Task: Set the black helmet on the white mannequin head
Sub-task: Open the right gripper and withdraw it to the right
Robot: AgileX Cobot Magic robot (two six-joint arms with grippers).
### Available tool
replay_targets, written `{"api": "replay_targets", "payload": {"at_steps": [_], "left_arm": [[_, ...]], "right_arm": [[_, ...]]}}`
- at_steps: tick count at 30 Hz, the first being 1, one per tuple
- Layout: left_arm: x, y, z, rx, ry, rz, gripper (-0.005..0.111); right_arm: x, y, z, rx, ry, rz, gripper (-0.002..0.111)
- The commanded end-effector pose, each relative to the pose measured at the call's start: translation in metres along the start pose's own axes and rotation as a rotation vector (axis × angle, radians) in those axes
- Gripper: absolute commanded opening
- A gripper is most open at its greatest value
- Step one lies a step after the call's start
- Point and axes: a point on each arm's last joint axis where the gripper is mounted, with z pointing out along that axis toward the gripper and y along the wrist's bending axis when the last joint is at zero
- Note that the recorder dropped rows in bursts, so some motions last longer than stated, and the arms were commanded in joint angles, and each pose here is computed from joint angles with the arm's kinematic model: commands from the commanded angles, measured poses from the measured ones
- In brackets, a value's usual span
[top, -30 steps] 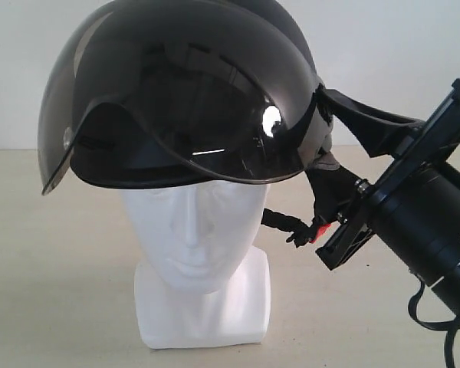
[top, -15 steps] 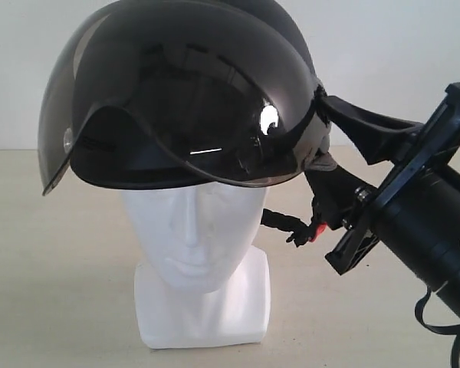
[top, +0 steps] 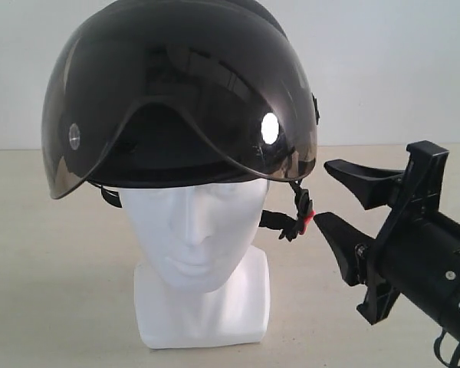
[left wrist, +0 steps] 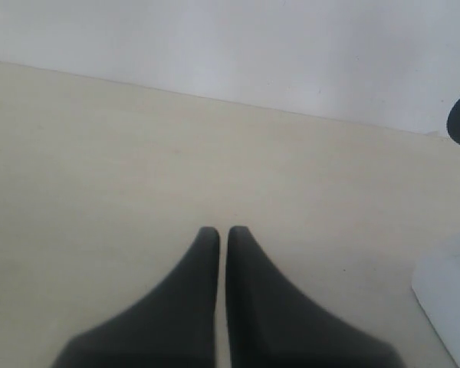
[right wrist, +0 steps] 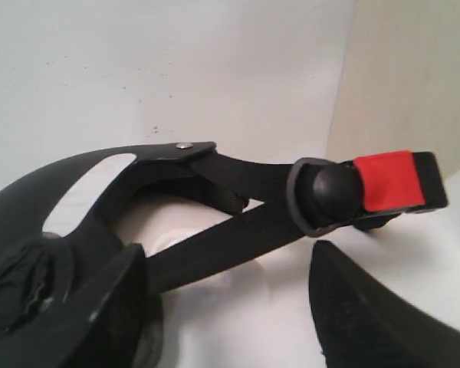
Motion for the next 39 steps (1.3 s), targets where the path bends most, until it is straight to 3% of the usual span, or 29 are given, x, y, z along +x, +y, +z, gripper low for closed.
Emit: {"api": "replay_targets", "payload": {"at_steps": [1, 8, 12, 13, 16, 22, 25, 27, 33, 39], "left_arm": [[0.0, 0.0, 0.0, 0.007, -0.007, -0.003, 0.004], [0.0, 0.0, 0.0, 0.007, -0.007, -0.003, 0.004], [0.0, 0.0, 0.0, 0.007, -0.007, -0.003, 0.004], [0.0, 0.0, 0.0, 0.007, -0.007, -0.003, 0.004], [0.0, 0.0, 0.0, 0.007, -0.007, -0.003, 0.004], [0.0, 0.0, 0.0, 0.007, -0.007, -0.003, 0.004], [0.0, 0.0, 0.0, 0.007, -0.007, -0.003, 0.004], [0.0, 0.0, 0.0, 0.007, -0.007, -0.003, 0.004], [0.0, 0.0, 0.0, 0.007, -0.007, -0.003, 0.004], [0.0, 0.0, 0.0, 0.007, -0.007, -0.003, 0.004]], "right_arm": [[-0.011, -0.014, -0.013, 0.051, -0.066, -0.043, 0.059], [-0.018, -0.03, -0.032, 0.104, -0.075, -0.284, 0.057], [-0.006, -0.033, -0.032, 0.104, 0.082, -0.646, 0.033], [-0.002, -0.038, -0.033, 0.143, 0.154, -0.736, 0.027], [0.004, -0.055, -0.04, 0.281, 0.342, -0.958, 0.024], [0.003, -0.051, -0.058, 0.437, 0.488, -1.176, 0.024], [-0.001, -0.032, -0.068, 0.622, 0.546, -1.225, 0.024], [-0.002, -0.014, -0.073, 0.677, 0.58, -1.296, 0.024], [-0.002, 0.038, -0.086, 0.685, 0.562, -1.338, 0.024], [-0.003, 0.049, -0.099, 0.679, 0.552, -1.327, 0.024]]}}
